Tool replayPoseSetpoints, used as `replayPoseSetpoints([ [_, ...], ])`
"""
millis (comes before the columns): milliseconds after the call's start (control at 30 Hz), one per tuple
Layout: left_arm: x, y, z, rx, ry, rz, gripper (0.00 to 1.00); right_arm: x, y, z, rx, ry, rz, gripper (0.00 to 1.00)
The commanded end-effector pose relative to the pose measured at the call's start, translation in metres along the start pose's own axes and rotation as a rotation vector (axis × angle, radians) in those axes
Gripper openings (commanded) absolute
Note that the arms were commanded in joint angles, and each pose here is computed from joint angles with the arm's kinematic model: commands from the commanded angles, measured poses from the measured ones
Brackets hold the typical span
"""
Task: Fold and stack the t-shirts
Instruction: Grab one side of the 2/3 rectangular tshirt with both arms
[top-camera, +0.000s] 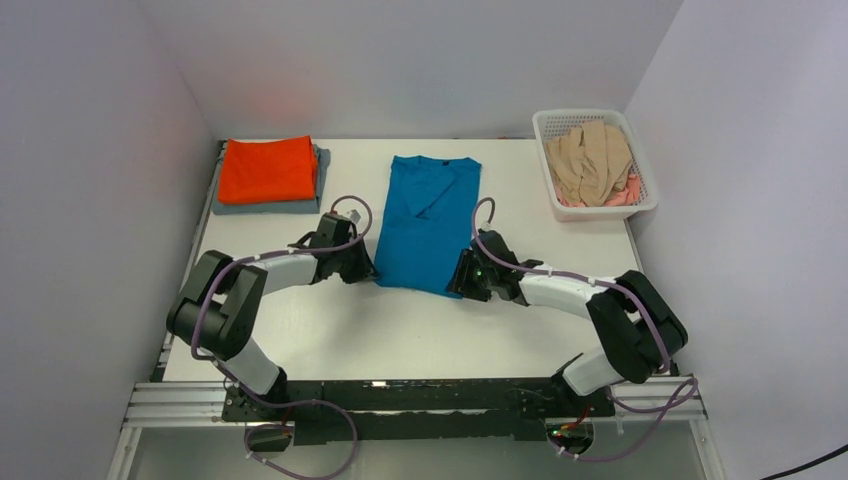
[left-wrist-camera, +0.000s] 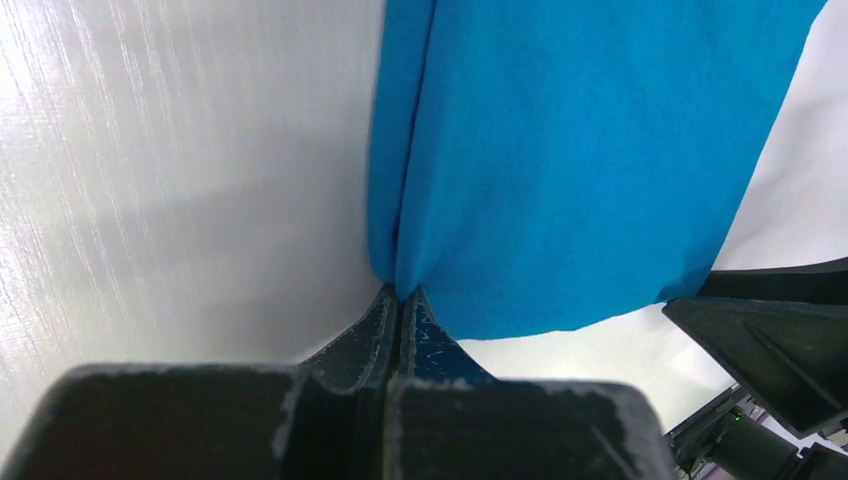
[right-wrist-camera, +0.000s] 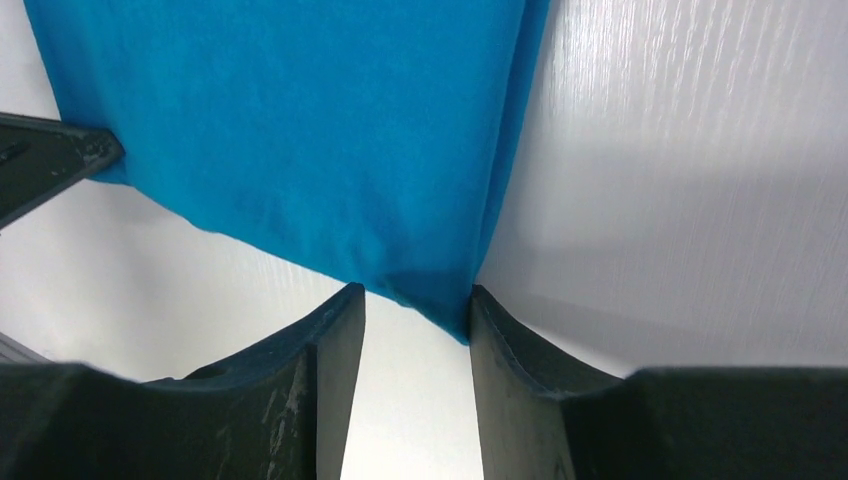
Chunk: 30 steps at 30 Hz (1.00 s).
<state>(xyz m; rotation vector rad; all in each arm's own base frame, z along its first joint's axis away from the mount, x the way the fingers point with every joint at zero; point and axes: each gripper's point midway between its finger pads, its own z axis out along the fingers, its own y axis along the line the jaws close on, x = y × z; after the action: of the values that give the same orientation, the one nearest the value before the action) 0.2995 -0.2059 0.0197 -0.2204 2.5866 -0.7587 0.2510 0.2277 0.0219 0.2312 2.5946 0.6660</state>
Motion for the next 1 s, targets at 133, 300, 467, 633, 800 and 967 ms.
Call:
replayPoseSetpoints([
  [133,0.032,0.034,-0.002,-0.12,0.07,-0.02,0.0,0.044,-0.04,-0.007,0.132,0.124,-0.022,0.37],
  [300,0.032,0.034,-0.003,-0.121,0.071,-0.018,0.0,0.049,-0.036,-0.004,0.117,0.142,-0.034,0.14],
  [467,0.039,0.039,-0.017,-0.147,0.071,-0.008,0.0,0.058,-0.028,-0.016,0.06,0.193,-0.065,0.0],
  [633,0.052,0.046,-0.05,-0.202,0.038,0.014,0.0,0.073,-0.014,-0.047,-0.04,0.273,-0.112,0.0],
  [800,0.061,0.03,-0.09,-0.186,-0.021,0.038,0.0,0.084,0.017,-0.088,-0.232,0.337,-0.155,0.0],
  [967,0.066,0.006,-0.135,-0.144,-0.089,0.075,0.0,0.085,0.043,-0.127,-0.374,0.362,-0.201,0.0],
])
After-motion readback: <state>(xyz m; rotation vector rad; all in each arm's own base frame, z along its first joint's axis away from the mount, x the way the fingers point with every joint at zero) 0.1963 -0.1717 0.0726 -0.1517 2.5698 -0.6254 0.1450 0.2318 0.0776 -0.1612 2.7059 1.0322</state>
